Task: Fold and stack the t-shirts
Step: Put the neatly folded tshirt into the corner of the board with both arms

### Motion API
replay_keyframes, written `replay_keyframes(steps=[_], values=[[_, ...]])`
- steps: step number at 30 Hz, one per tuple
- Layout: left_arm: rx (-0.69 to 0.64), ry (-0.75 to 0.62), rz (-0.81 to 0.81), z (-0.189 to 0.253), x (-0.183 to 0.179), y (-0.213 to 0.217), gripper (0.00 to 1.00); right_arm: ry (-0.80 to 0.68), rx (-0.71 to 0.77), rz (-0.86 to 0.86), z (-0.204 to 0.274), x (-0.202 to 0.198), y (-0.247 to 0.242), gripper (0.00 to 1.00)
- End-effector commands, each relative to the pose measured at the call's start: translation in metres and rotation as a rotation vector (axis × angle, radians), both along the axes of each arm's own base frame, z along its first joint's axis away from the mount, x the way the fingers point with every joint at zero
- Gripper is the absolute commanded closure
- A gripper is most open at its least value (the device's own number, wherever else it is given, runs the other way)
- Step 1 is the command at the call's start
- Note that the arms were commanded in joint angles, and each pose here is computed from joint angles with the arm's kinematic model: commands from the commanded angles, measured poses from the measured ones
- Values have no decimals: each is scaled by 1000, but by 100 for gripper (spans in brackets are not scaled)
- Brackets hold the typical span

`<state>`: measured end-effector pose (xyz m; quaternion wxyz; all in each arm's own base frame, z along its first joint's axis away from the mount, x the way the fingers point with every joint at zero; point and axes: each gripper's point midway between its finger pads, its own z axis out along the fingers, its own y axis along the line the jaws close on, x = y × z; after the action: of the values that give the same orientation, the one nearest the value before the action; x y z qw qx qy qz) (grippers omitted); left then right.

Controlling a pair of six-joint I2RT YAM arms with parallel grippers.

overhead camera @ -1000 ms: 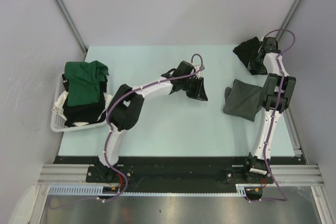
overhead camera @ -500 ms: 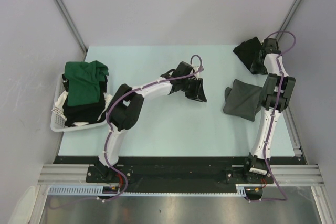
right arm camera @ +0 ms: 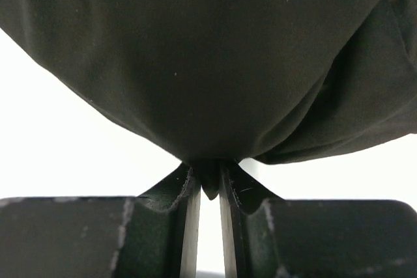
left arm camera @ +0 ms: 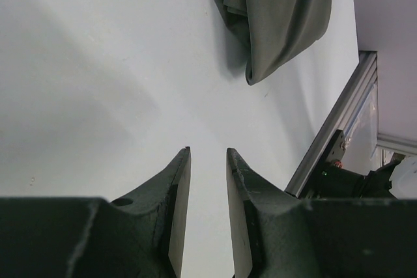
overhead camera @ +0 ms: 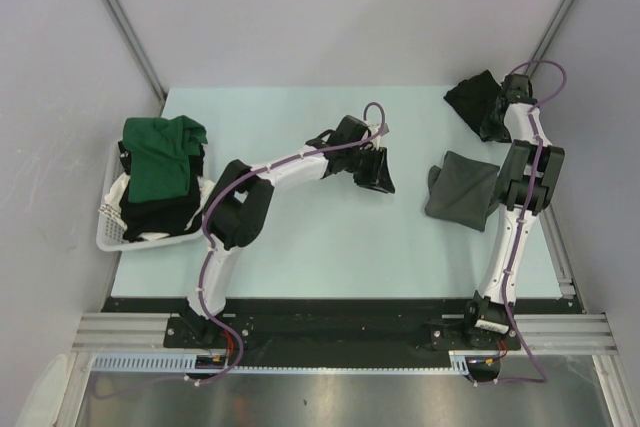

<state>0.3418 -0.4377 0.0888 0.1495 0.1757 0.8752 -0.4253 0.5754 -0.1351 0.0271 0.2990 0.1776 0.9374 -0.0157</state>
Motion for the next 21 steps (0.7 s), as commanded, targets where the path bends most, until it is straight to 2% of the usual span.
replay_keyframes(steps=[1, 13, 21], values=[[-72, -46, -23, 28, 7, -8, 67, 39, 18, -18, -3, -20, 2, 80], [-140, -41, -44, 38, 0, -19, 66, 120, 19, -45, -9, -70, 15, 80], [-190, 62, -77, 13, -16, -56, 66, 112, 22, -28, -6, -70, 24, 80]])
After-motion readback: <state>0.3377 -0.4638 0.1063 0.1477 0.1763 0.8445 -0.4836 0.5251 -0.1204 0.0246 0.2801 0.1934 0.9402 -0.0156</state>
